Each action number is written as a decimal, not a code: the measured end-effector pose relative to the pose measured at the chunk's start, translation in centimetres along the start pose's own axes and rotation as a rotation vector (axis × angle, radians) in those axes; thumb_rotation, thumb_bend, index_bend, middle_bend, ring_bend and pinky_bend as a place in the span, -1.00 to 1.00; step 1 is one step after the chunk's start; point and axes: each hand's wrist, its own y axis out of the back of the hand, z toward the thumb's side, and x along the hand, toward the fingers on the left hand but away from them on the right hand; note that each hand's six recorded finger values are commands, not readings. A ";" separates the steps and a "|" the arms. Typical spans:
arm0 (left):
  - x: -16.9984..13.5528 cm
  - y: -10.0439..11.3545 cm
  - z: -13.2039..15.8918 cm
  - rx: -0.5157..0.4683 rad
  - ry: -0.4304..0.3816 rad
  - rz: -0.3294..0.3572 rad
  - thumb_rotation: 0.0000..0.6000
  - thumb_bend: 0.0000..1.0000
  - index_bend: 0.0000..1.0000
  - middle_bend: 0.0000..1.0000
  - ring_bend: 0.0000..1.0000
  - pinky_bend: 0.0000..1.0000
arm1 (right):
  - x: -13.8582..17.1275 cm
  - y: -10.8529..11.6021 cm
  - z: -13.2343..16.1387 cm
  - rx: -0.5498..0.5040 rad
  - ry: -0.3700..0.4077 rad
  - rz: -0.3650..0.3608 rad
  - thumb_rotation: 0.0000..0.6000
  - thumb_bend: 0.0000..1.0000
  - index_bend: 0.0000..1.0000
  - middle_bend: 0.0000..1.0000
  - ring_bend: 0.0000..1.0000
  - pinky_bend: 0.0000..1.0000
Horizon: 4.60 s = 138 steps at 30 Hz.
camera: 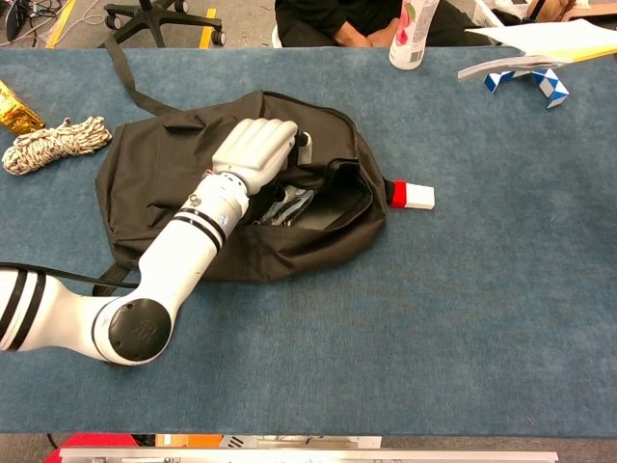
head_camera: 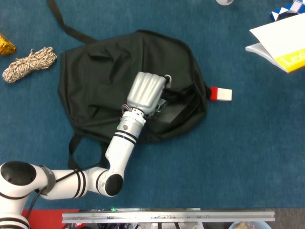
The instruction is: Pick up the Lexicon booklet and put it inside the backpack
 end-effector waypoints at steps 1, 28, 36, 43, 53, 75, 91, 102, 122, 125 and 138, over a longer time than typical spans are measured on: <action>0.1 0.1 -0.2 -0.015 0.009 0.004 1.00 -0.32 0.26 0.43 0.55 0.97 | 0.0 0.0 0.0 -0.003 0.000 -0.001 1.00 0.38 0.45 0.26 0.16 0.55; -1.4 9.2 -5.2 -0.533 0.051 0.011 1.00 -0.32 0.27 0.45 0.54 0.98 | 0.0 -0.4 2.5 -0.045 0.077 0.018 1.00 0.38 0.45 0.27 0.16 0.55; -2.1 11.2 -5.5 -0.606 0.045 0.029 1.00 -0.32 0.27 0.45 0.54 0.98 | -0.9 -1.2 5.1 -0.064 0.135 0.029 1.00 0.38 0.45 0.27 0.16 0.55; -2.8 12.5 -5.7 -0.642 0.039 0.040 1.00 -0.32 0.27 0.45 0.54 0.98 | -2.2 -2.2 7.6 -0.078 0.178 0.033 1.00 0.38 0.45 0.27 0.16 0.55; -3.6 13.0 -6.0 -0.655 0.037 0.034 1.00 -0.32 0.27 0.45 0.54 0.98 | -4.2 -4.0 12.7 -0.113 0.248 0.053 1.00 0.38 0.45 0.27 0.16 0.55; -4.9 12.8 -6.2 -0.657 0.030 0.004 1.00 -0.32 0.26 0.44 0.53 0.98 | -6.6 -7.1 23.9 -0.066 0.438 0.123 1.00 0.38 0.45 0.27 0.16 0.55; -5.2 12.4 -6.3 -0.640 0.025 -0.020 1.00 -0.32 0.25 0.44 0.50 0.94 | -5.3 -8.1 26.7 -0.098 0.550 0.125 1.00 0.38 0.46 0.28 0.19 0.55; -5.4 12.4 -6.3 -0.625 0.028 -0.025 1.00 -0.32 0.25 0.43 0.50 0.92 | -5.4 -8.8 26.8 -0.137 0.572 0.111 1.00 0.37 0.47 0.28 0.19 0.55; -5.8 12.7 -6.1 -0.620 0.029 -0.033 1.00 -0.32 0.25 0.43 0.50 0.88 | -5.1 -9.3 29.8 -0.260 0.619 0.068 1.00 0.37 0.47 0.29 0.19 0.55; -5.8 12.7 -6.2 -0.624 0.032 -0.032 1.00 -0.32 0.25 0.43 0.50 0.88 | -5.0 -9.4 30.4 -0.285 0.624 0.062 1.00 0.37 0.47 0.29 0.19 0.55; -5.7 12.7 -6.4 -0.636 0.038 -0.035 1.00 -0.32 0.25 0.43 0.50 0.88 | -4.5 -10.7 31.2 -0.346 0.644 0.077 1.00 0.32 0.47 0.29 0.19 0.55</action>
